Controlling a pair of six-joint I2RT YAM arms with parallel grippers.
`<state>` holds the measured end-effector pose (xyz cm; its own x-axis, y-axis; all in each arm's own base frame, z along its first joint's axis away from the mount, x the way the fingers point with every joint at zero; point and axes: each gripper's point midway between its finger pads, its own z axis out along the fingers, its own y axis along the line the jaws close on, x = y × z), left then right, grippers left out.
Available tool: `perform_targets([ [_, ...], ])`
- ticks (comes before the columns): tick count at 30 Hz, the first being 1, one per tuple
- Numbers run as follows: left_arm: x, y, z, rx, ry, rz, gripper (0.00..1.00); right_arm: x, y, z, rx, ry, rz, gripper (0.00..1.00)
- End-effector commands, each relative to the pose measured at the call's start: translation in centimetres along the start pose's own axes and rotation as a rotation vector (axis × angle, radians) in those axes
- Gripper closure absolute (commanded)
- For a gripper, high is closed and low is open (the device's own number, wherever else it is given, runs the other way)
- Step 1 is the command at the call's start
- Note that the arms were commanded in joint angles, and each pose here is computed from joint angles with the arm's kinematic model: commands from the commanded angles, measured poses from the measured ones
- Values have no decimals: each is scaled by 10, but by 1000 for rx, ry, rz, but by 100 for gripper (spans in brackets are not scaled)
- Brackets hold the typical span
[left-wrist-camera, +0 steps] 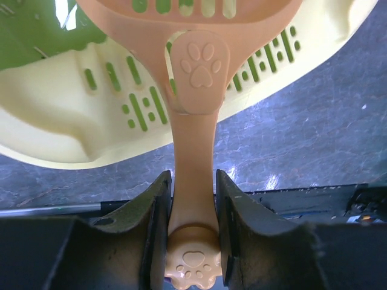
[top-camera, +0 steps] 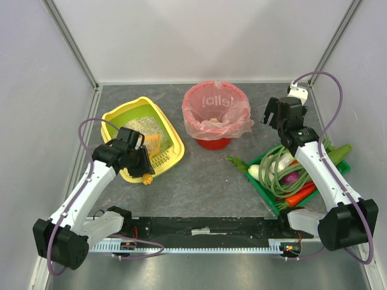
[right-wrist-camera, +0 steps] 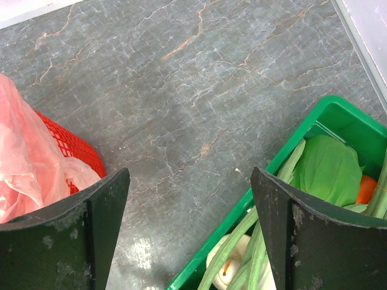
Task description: Clean the litter box
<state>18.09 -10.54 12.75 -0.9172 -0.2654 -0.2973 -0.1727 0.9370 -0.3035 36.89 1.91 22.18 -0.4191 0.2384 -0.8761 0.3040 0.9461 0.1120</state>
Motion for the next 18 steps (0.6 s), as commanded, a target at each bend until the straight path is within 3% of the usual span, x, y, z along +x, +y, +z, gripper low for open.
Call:
perform_targets([
  [1, -25, -19, -24, 69, -92, -32, 98, -14, 3, 0, -5, -48, 24, 10],
  [4, -24, -4, -24, -39, -54, -19, 98, -14, 3, 0, -7, -49, 26, 10],
  [7, -21, -17, -30, 4, -39, 30, 98, -15, 3, 0, -5, -51, 25, 10],
  [13, -23, -4, -36, -80, -31, 48, 98, -13, 4, 1, -9, -45, 26, 10],
  [18, -50, -9, -56, -75, -166, 71, 98, -10, 4, 2, -9, -36, 29, 11],
])
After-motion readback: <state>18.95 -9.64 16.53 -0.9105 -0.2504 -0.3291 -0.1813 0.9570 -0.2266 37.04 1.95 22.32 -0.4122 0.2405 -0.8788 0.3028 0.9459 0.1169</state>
